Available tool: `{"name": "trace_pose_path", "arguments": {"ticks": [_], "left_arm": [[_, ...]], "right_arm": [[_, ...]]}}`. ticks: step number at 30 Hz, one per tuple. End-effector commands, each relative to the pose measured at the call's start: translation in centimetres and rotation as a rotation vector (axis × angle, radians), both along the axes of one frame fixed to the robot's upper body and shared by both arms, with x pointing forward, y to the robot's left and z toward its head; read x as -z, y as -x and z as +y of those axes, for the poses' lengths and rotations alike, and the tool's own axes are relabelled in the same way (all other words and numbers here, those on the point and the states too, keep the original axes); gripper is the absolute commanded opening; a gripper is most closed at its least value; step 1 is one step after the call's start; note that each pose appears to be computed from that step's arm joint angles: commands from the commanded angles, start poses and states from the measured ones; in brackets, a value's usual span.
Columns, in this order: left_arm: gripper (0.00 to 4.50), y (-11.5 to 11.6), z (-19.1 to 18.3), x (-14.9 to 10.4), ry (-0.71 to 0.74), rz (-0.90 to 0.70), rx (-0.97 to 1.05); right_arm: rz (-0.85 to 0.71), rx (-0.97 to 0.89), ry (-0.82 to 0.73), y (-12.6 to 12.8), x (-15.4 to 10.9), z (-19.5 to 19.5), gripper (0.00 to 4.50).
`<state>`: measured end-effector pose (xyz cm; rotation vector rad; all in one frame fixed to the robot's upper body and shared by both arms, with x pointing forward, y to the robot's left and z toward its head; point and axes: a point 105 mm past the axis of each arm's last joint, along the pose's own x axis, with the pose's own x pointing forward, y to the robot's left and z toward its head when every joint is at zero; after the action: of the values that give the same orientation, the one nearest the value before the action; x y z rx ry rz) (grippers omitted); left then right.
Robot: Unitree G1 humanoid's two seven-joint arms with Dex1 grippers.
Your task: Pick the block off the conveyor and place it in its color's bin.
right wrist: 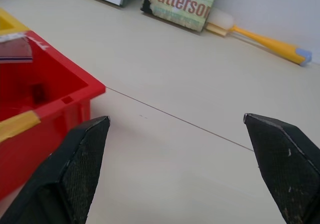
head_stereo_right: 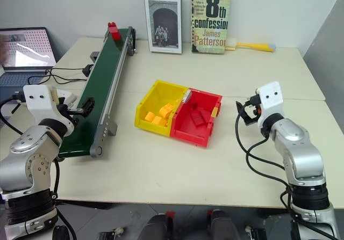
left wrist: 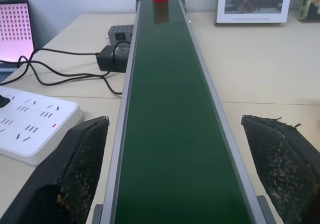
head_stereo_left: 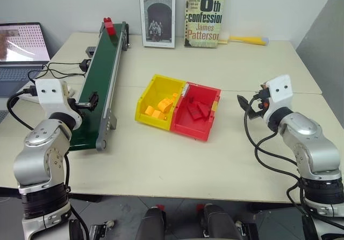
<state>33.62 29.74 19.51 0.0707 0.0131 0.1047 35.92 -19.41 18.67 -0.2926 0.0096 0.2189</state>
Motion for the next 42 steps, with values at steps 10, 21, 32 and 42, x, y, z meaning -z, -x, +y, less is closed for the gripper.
{"name": "trace_pose_path", "arguments": {"ticks": [10, 21, 32, 42], "left_arm": [[4.44, 0.3, 0.9, -1.4, -0.045, -0.047, -0.050], [4.44, -1.1, 0.2, -1.5, -0.013, -0.070, -0.082], [4.44, -2.2, -0.2, -1.0, 0.002, -0.090, -0.128], [4.44, -2.6, -0.3, 0.0, 0.022, -0.070, -0.122]], "right_arm": [[-0.095, 0.032, -0.011, 0.1, -2.5, -0.7, 4.50], [-0.023, -0.582, -0.093, 3.3, -6.0, 5.8, 4.50], [0.053, -0.831, -0.055, 4.9, -7.5, 7.6, 4.50], [0.053, -0.861, -0.042, 5.5, -7.9, 8.6, 4.50]]}}
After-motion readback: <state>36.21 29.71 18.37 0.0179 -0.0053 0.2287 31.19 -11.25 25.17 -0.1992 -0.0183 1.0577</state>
